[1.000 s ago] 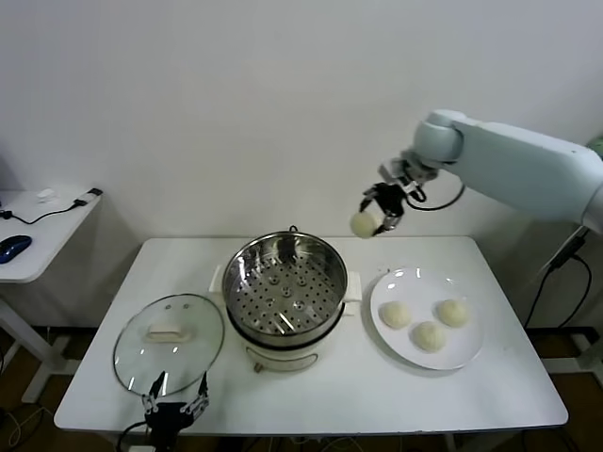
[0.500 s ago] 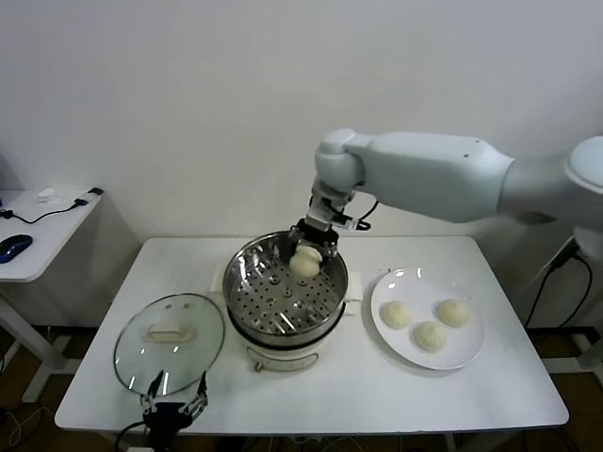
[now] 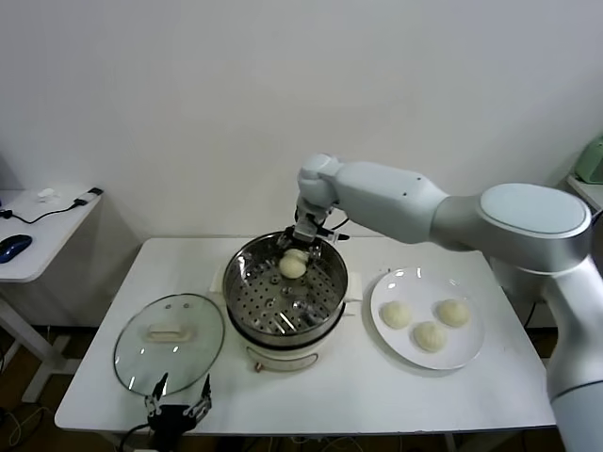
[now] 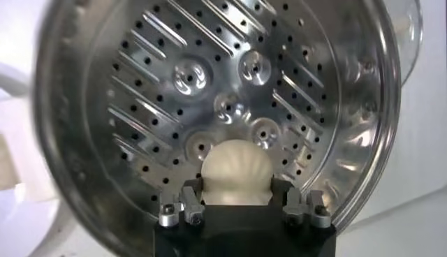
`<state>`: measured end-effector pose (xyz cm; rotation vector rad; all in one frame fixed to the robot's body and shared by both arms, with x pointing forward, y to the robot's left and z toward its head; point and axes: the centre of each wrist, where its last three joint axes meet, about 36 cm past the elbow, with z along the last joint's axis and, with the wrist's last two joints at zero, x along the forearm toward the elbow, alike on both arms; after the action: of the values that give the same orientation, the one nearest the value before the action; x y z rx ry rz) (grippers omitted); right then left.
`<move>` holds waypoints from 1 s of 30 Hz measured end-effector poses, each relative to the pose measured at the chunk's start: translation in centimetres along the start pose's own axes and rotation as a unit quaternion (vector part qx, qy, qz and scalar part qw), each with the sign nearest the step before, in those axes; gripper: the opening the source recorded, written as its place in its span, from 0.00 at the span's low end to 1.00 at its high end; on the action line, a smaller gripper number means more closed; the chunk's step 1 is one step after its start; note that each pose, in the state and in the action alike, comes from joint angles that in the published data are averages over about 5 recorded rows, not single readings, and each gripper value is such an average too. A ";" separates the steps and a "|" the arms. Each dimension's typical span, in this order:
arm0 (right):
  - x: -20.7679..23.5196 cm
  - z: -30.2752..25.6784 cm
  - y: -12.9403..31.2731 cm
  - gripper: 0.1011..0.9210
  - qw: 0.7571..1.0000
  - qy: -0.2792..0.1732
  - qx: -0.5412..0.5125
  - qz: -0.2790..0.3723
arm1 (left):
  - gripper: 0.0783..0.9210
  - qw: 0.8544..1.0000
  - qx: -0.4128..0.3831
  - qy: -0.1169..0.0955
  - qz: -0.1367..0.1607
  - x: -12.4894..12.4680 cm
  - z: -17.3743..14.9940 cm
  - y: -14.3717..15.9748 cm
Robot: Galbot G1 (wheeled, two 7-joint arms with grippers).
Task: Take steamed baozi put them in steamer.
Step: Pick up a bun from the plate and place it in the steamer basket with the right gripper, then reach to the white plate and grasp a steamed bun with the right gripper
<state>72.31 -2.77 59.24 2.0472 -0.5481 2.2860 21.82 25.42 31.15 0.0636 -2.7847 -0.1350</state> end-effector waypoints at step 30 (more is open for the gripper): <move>13.0 4.8 18.8 0.88 0.941 0.010 -0.339 0.000 | 0.88 1.000 0.001 -0.005 0.001 0.2 -0.1 -0.5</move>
<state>70.47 -24.52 67.65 1.6626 -1.1348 1.7474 21.74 24.86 31.28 0.0605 -2.7946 -0.1324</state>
